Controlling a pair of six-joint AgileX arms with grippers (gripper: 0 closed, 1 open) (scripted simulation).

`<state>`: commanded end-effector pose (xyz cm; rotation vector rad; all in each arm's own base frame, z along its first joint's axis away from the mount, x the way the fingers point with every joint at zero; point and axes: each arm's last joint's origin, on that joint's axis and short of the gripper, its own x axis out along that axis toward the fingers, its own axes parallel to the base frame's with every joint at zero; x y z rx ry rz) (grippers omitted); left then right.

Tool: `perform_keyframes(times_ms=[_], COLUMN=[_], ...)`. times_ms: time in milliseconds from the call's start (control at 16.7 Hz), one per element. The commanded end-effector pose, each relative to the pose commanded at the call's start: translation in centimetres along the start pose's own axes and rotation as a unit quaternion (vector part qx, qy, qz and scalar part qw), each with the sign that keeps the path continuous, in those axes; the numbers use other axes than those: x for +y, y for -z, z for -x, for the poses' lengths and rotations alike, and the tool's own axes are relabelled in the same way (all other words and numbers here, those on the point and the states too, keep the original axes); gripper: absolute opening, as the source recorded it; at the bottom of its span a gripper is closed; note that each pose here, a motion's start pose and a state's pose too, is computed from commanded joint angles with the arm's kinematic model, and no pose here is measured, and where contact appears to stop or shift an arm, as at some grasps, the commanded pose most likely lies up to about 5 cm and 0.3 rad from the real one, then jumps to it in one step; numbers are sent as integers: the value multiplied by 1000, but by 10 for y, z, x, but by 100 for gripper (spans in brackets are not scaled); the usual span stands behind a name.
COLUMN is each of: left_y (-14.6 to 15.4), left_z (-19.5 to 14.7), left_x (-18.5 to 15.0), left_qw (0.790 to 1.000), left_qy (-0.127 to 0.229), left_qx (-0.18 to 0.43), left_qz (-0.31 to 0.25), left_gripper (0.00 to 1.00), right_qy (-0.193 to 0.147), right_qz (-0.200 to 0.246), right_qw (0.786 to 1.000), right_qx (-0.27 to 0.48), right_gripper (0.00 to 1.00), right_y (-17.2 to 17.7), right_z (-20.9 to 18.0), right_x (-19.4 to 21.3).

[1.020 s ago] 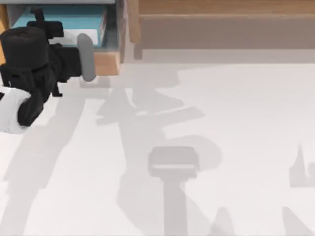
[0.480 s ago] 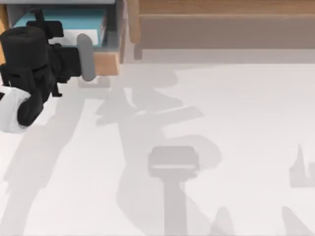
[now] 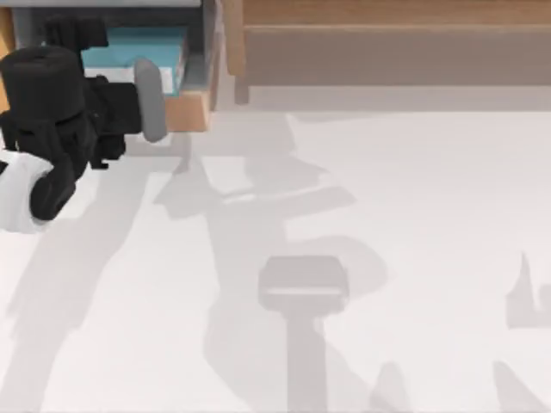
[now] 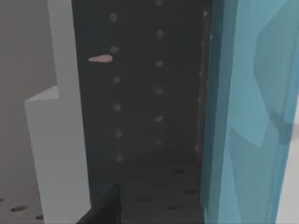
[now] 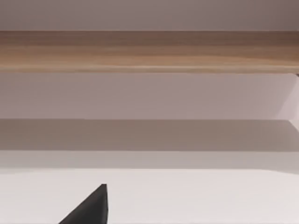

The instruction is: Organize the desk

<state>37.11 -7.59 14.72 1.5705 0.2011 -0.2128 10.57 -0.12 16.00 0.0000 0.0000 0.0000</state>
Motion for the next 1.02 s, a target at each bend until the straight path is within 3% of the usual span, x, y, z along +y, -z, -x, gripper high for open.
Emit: perform_keyframes(times_ms=[360, 1020], left_y=[-1, 0], left_z=[1, 49], left_x=[0, -13], left_qw=[1000, 1000], left_qy=[0, 0], left_qx=[-1, -1], left_qz=[0, 0], left_gripper=[100, 100], right_qy=[0, 0], right_qz=[0, 0], right_qw=[1000, 1000], right_qx=[0, 0], right_gripper=[100, 100], right_y=[0, 0], right_z=[0, 0], right_x=[0, 0])
